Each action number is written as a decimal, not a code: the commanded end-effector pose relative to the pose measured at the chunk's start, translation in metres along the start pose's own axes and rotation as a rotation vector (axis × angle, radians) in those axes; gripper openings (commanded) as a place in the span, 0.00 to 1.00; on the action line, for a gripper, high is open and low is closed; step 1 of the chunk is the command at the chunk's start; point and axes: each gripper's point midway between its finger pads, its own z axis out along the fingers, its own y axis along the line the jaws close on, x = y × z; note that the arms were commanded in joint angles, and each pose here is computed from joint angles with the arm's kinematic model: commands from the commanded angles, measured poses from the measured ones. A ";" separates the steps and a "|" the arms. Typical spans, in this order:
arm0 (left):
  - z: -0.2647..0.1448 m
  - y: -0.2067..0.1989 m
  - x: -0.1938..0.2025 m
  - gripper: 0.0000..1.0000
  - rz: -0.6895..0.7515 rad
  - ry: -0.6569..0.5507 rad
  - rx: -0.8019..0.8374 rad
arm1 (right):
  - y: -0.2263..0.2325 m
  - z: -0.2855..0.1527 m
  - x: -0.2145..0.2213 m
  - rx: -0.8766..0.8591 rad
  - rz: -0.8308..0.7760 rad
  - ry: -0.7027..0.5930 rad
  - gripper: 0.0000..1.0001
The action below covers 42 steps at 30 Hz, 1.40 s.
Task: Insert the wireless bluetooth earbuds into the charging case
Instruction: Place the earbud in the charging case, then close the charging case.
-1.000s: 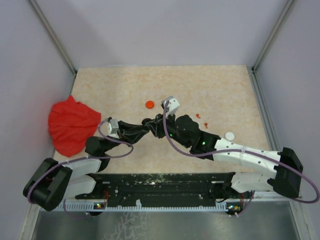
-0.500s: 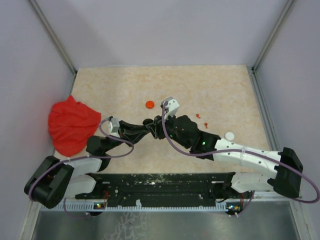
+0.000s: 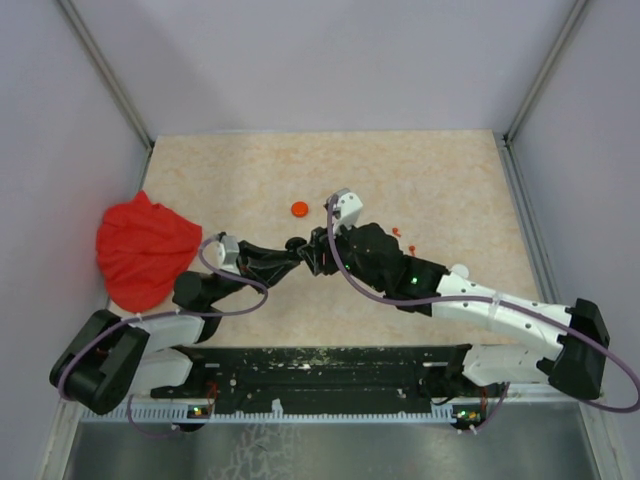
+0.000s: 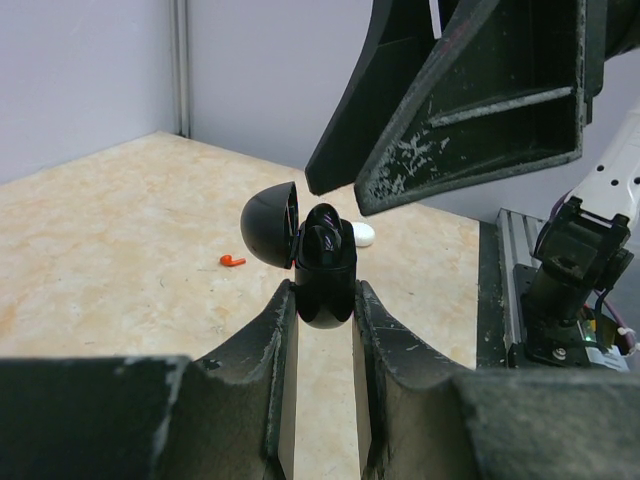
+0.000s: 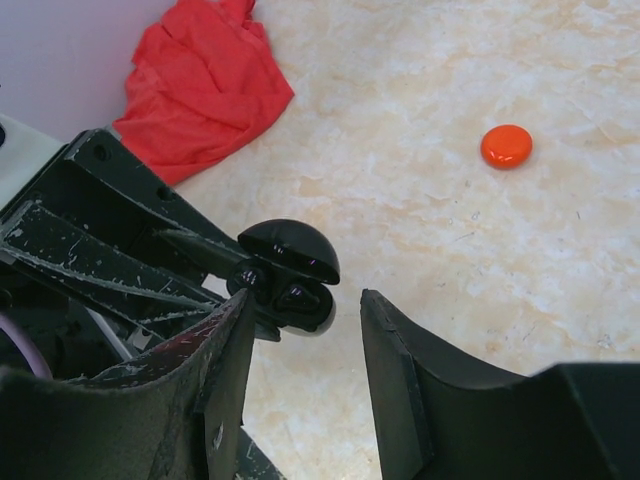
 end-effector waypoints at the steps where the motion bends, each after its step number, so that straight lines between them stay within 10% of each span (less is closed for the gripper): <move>1: 0.002 -0.003 -0.011 0.00 0.023 -0.040 0.021 | 0.006 -0.014 -0.044 -0.084 0.044 -0.080 0.47; 27: 0.002 -0.035 -0.008 0.01 0.001 0.029 0.279 | 0.026 -0.018 -0.015 -0.605 0.032 0.174 0.61; 42: 0.004 -0.026 -0.002 0.01 -0.016 0.055 0.242 | 0.047 -0.040 -0.004 -0.790 0.013 0.240 0.52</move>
